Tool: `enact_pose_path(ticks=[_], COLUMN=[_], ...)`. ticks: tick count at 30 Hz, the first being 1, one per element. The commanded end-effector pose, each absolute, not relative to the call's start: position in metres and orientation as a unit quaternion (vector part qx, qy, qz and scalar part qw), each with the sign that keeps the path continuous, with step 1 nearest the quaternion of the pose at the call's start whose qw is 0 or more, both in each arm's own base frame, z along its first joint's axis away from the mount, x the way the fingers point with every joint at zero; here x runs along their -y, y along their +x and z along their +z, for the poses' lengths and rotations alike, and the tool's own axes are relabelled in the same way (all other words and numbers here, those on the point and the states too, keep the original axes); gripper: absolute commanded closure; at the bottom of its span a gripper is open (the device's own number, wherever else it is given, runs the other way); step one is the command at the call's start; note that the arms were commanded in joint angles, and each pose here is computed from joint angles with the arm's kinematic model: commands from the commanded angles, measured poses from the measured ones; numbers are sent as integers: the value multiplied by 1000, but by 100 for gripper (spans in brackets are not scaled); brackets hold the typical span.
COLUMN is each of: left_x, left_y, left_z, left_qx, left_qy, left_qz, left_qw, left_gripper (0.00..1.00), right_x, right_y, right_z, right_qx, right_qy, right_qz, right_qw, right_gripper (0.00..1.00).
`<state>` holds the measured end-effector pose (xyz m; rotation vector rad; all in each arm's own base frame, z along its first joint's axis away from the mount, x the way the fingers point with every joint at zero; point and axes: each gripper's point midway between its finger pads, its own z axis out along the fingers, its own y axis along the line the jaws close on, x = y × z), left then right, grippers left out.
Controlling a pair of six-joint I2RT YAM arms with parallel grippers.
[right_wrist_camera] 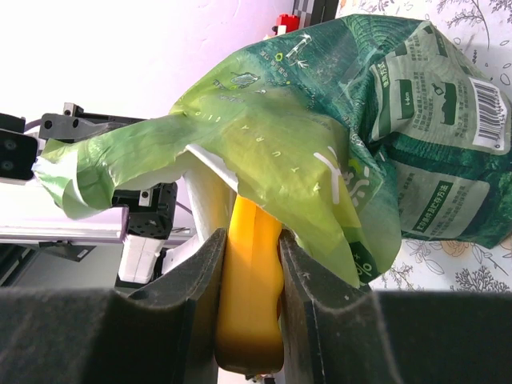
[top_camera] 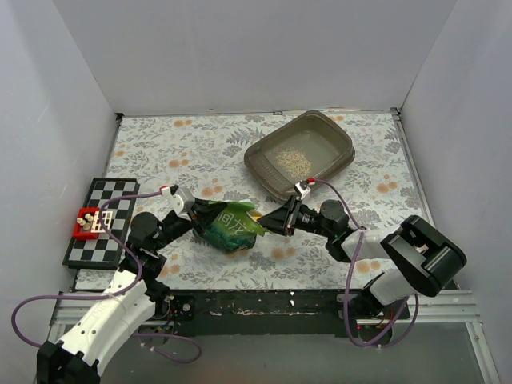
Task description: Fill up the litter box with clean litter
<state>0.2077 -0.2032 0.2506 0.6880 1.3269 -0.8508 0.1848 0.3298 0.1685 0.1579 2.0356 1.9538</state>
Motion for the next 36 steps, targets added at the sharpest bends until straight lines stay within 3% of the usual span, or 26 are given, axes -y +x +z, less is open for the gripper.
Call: enact_pose_path(ticks=[1, 32, 36], left_x=[208, 209, 208], left_y=[196, 188, 187], left_z=[264, 266, 268], left_qx=[-556, -538, -535], left_qy=[317, 328, 328], left_qz=[-396, -403, -399], left_qw=[658, 664, 668], left_gripper=[100, 100, 100], right_x=[-286, -227, -225], right_y=[146, 122, 123], right_z=[329, 281, 249], right_qx=[-437, -510, -546], right_qy=[-74, -4, 23], right_qz=[834, 780, 765], right_qw=[329, 362, 340], right_gripper=[99, 99, 99])
